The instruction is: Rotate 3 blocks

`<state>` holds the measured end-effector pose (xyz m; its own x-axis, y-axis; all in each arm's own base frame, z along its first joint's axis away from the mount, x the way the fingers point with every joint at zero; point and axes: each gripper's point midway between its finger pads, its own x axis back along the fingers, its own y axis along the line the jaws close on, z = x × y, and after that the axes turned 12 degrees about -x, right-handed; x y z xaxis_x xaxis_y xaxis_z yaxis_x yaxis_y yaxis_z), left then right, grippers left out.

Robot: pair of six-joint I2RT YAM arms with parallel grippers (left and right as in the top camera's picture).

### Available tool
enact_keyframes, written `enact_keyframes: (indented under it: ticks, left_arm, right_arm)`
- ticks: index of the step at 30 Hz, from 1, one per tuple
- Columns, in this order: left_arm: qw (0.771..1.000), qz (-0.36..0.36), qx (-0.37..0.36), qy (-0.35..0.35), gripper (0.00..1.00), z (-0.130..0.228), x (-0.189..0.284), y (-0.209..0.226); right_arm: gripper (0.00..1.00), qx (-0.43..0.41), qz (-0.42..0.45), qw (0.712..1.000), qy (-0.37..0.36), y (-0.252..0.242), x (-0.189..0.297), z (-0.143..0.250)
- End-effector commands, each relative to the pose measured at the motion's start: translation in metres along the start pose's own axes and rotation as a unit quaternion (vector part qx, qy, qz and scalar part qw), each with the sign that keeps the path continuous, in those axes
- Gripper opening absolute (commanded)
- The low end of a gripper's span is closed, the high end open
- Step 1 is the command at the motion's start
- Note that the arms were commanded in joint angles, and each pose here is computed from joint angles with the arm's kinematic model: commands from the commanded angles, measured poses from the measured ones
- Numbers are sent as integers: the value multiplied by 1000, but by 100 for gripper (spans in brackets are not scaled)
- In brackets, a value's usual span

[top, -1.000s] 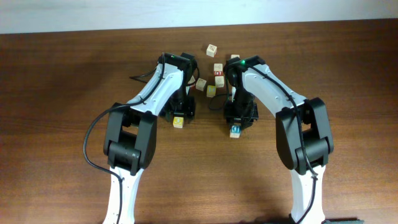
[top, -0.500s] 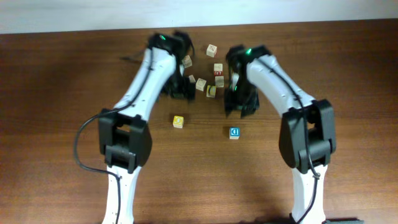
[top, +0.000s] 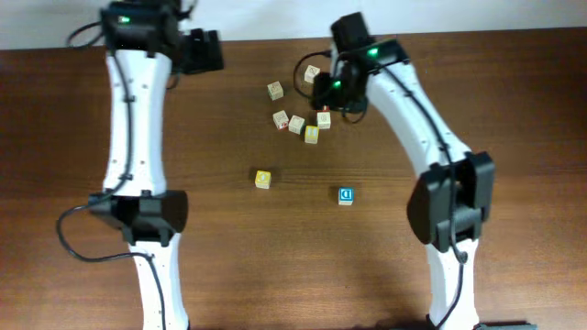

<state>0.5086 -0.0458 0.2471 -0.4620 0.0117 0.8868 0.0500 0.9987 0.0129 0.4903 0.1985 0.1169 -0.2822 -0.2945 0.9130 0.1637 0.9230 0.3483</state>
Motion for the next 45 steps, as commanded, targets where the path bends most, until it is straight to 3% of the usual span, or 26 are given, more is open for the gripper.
enact_keyframes:
  ticks: [1,10,15,21,27,36,45]
  left_arm:
    - [999,-23,23,2,99,2,4,38]
    - [999,-29,34,9,99,6,4,50]
    - [999,-29,34,11,99,6,3,50]
    - [999,-29,34,17,99,9,1,50]
    - [999,-29,34,17,99,9,1,50]
    - [999,-29,34,17,99,9,1,50]
    - [999,-29,34,13,99,7,1,50]
  right_arm:
    - [59,-7,50,999,4,-2,-38,12]
    - [54,-22,118,993,-4,-10,-80,29]
    - [34,-23,125,992,4,-14,-87,33]
    - [28,-25,131,991,12,-18,-86,36]
    - [26,-39,149,986,59,-27,-82,59]
    - [27,-41,149,971,183,-15,-69,125]
    - [32,-18,172,962,211,3,-65,164]
